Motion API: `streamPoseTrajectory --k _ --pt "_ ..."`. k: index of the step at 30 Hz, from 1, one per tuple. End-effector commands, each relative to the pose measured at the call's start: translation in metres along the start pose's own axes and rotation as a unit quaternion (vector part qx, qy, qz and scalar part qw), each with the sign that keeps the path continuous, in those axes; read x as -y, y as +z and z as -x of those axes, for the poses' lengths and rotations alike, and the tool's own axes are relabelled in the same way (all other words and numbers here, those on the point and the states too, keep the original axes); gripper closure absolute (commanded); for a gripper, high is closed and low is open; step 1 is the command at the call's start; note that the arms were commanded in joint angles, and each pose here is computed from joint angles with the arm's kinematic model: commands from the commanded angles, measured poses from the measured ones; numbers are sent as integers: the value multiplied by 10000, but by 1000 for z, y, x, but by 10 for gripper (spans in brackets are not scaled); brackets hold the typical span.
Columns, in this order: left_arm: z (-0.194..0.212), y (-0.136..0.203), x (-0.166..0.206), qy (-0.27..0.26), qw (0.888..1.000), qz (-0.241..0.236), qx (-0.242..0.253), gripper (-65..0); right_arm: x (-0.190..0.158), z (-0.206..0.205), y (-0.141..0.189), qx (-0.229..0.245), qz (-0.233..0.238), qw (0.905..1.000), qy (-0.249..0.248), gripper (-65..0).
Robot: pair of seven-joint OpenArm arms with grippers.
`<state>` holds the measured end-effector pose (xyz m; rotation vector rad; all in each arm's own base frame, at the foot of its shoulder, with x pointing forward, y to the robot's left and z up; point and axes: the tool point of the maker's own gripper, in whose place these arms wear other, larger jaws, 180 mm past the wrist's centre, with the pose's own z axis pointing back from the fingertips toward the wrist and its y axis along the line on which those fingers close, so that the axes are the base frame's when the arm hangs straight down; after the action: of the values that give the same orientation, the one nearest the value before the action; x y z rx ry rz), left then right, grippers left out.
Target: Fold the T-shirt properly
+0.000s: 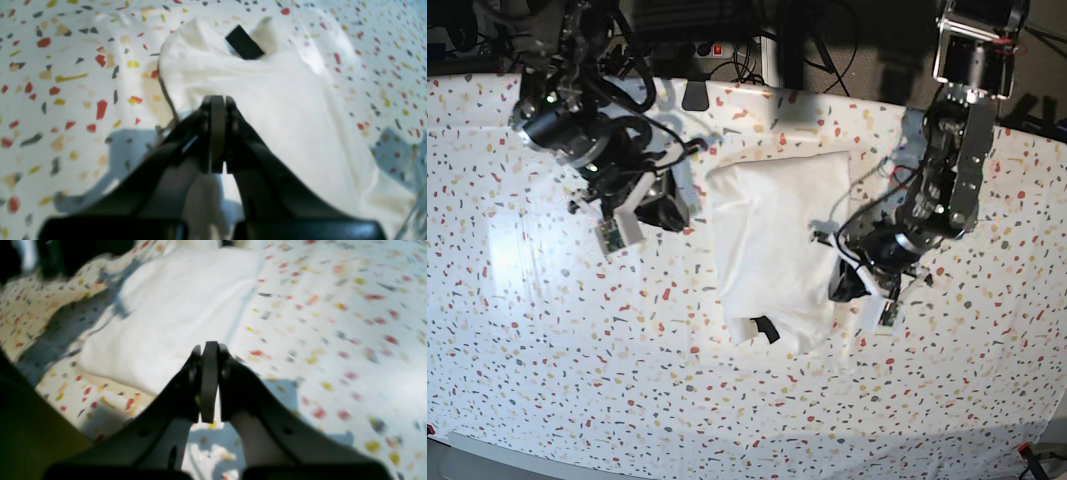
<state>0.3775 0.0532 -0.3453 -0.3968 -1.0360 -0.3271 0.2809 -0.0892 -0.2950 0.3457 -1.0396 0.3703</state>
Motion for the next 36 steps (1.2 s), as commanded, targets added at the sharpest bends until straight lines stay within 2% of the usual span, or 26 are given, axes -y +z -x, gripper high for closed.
streamPoseTrajectory --k 1,6,12,16,20,25,29,32,36 --pt "-16 10 1 -100 9995 13 293 0 7 -12 10 262 92 9996 -29 0" --pt "7 62 1 44 9991 -226 348 0 37 9 48 43 594 9970 -497 0" --pt "29 131 -11 475 9957 -706 377 0 41 34 93 -376 797 9923 -865 0" --pt "63 175 -24 683 9910 -1152 -11 0 37 60 118 -689 950 9861 -1172 0" --pt "110 214 -31 867 9828 -1502 -632 0 22 99 138 -1214 1118 9735 -1584 0" --pt "155 254 -22 1012 9712 -1673 -1363 0 -7 145 162 -1859 1364 9498 -2115 0" --pt "184 272 -12 1114 9626 -1658 -1828 0 -12 189 178 -2424 1548 9279 -2371 0" --pt "214 277 -6 1309 9572 -1458 -2132 0 -22 238 186 -2857 1543 9012 -2872 0" --pt "268 282 -14 1946 9387 -1559 -2379 0 -34 293 184 -2987 1614 8730 -3501 0"
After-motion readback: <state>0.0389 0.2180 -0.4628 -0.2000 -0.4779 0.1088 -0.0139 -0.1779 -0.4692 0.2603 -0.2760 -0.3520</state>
